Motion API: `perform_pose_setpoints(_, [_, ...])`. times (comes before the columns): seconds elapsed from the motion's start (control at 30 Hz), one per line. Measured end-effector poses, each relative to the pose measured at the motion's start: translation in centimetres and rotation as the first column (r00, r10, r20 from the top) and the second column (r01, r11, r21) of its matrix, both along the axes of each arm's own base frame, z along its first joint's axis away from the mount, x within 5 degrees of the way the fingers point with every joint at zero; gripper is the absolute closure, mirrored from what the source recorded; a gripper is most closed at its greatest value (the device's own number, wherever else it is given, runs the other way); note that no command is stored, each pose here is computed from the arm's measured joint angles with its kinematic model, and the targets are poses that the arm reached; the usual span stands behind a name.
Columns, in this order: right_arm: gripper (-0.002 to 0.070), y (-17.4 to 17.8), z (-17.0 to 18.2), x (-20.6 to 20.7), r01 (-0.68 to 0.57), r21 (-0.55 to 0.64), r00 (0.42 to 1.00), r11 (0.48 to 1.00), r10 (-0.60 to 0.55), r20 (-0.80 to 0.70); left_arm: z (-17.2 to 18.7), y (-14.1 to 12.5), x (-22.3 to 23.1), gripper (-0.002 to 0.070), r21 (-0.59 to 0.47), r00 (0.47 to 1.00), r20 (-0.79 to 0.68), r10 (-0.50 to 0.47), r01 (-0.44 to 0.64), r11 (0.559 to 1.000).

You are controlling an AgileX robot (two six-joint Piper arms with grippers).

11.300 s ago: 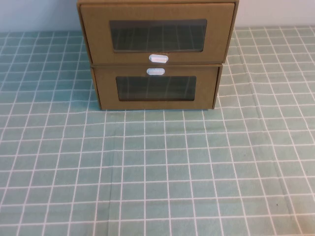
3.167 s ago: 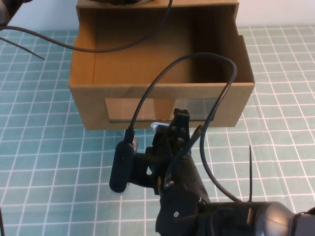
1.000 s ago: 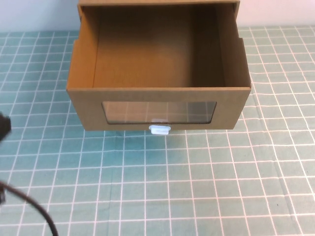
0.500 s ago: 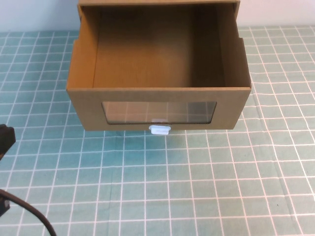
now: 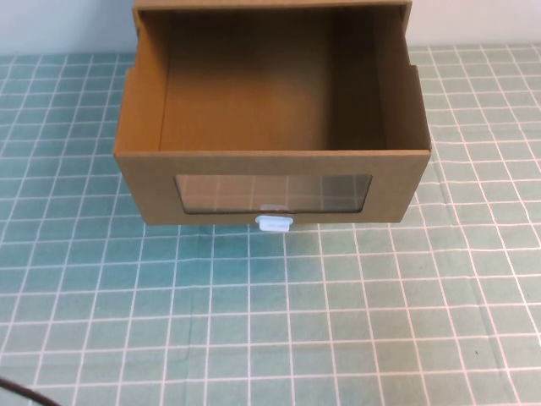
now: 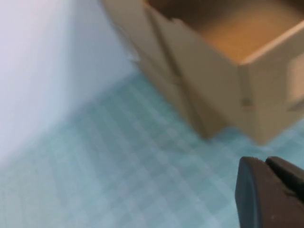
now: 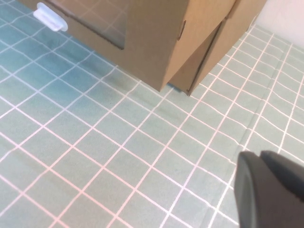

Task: Open the shoe box
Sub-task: 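Pull the top drawer of the cardboard box fully open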

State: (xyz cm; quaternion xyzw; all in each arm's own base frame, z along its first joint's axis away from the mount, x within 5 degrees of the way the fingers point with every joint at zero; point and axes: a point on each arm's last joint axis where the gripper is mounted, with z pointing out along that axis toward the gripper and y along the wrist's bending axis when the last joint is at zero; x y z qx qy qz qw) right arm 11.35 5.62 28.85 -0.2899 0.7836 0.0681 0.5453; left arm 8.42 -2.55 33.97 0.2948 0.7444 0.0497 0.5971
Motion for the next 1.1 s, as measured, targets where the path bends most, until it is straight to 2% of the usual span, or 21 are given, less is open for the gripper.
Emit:
perform_pose_setpoints(0.07, [0.0689,0.0,0.0,0.0,0.0,0.0,1.0,1.0,0.0,0.0,-0.6,0.4,-0.2,0.068,0.027,0.995,0.1,0.023,-0.025,0.999])
perform_pose_setpoints(0.2, [0.0689,0.0,0.0,0.0,0.0,0.0,1.0,1.0,0.0,0.0,-2.9,0.8,-1.0,0.068,0.006,0.971,0.234,0.049,-0.052,0.999])
perform_pose_setpoints(0.3, [0.0689,0.0,0.0,0.0,0.0,0.0,1.0,1.0,0.0,0.0,-5.3,1.0,-1.9,0.068,-0.09,0.964,0.253,0.082,-0.061,0.994])
perform_pose_setpoints(0.4, [0.0689,0.0,0.0,0.0,0.0,0.0,1.0,1.0,0.0,0.0,-8.7,1.2,-2.5,0.068,-0.276,0.976,0.173,0.134,-0.083,0.958])
perform_pose_setpoints(0.57, [0.0689,0.0,0.0,0.0,0.0,0.0,1.0,1.0,0.0,0.0,-13.6,1.4,-3.0,0.068,-0.406,0.982,0.075,0.171,-0.127,0.905])
perform_pose_setpoints(0.8, [0.0689,0.0,0.0,0.0,0.0,0.0,1.0,1.0,0.0,0.0,-16.6,1.6,-3.2,0.068,-0.378,0.969,-0.136,0.207,-0.244,0.893])
perform_pose_setpoints(1.1, [0.0689,0.0,0.0,0.0,0.0,0.0,1.0,1.0,0.0,0.0,-16.7,1.6,-3.2,0.068,-0.389,0.966,-0.151,0.211,-0.254,0.885])
